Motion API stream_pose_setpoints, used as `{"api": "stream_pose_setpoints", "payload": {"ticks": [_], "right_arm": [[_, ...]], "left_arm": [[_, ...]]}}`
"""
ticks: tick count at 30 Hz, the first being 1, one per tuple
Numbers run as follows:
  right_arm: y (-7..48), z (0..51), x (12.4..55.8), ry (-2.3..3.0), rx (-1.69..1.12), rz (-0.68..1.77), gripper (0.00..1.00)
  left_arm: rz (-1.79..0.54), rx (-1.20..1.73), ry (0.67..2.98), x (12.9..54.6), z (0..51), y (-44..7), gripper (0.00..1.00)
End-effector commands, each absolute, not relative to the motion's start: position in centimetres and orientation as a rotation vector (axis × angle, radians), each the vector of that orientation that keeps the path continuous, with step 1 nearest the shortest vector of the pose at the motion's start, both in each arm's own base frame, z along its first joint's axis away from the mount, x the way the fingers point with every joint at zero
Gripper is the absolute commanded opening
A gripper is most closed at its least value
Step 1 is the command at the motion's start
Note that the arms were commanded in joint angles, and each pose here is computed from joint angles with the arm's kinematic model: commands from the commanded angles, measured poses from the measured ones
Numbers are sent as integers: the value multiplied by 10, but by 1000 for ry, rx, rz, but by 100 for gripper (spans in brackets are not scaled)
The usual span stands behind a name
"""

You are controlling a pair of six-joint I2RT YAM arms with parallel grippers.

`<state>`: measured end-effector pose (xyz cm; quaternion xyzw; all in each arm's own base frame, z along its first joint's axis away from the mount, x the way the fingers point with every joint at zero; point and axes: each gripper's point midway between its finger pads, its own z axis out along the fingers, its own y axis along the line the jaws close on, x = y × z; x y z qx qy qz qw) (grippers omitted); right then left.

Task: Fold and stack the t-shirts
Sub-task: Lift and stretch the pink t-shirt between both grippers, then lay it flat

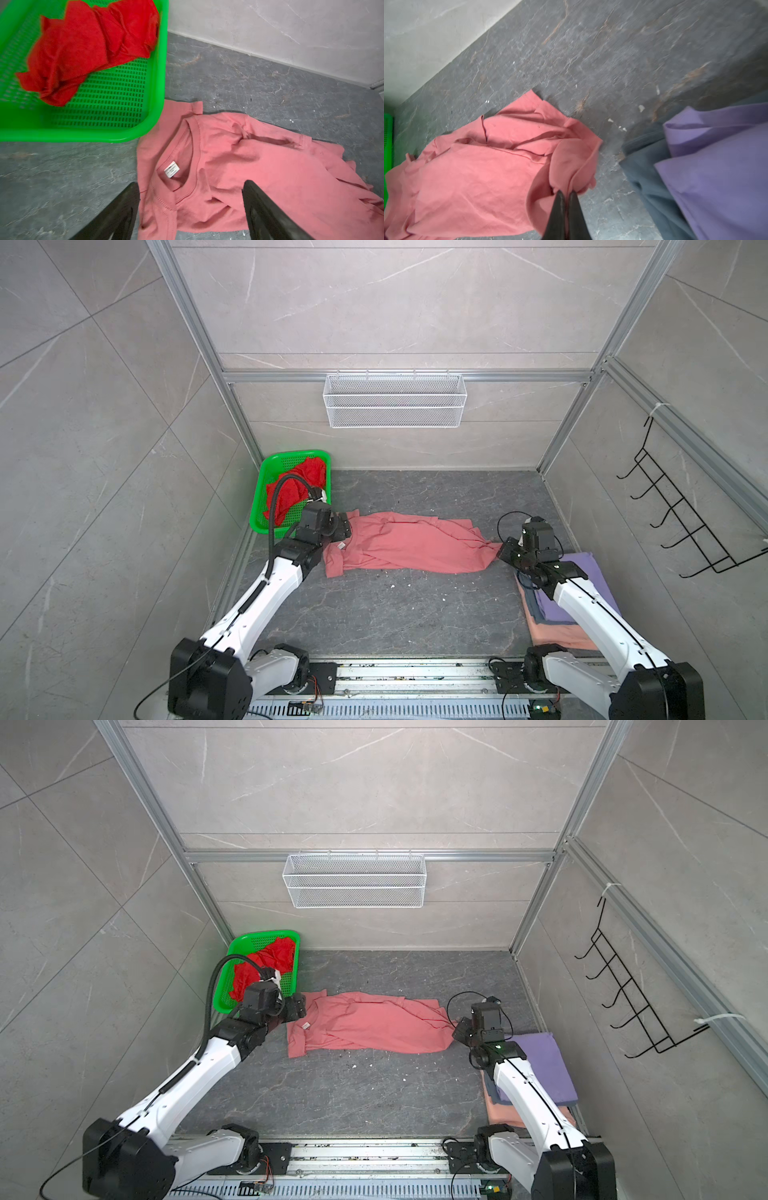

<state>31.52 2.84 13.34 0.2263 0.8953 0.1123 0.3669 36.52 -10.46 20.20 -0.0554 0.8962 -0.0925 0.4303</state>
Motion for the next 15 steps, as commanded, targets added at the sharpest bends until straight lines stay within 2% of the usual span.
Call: {"api": "stream_pose_setpoints", "payload": {"ticks": [1, 9, 15], "right_arm": [[38, 133, 320, 2288, 587, 368, 0], [38, 135, 319, 2277, 592, 381, 0], [38, 131, 316, 2280, 610, 382, 0]], "left_arm": [[-290, -96, 2351, 382, 177, -132, 80], [-224, -40, 2507, 443, 111, -161, 74], [-171, -52, 2564, 472, 75, -169, 69]]}}
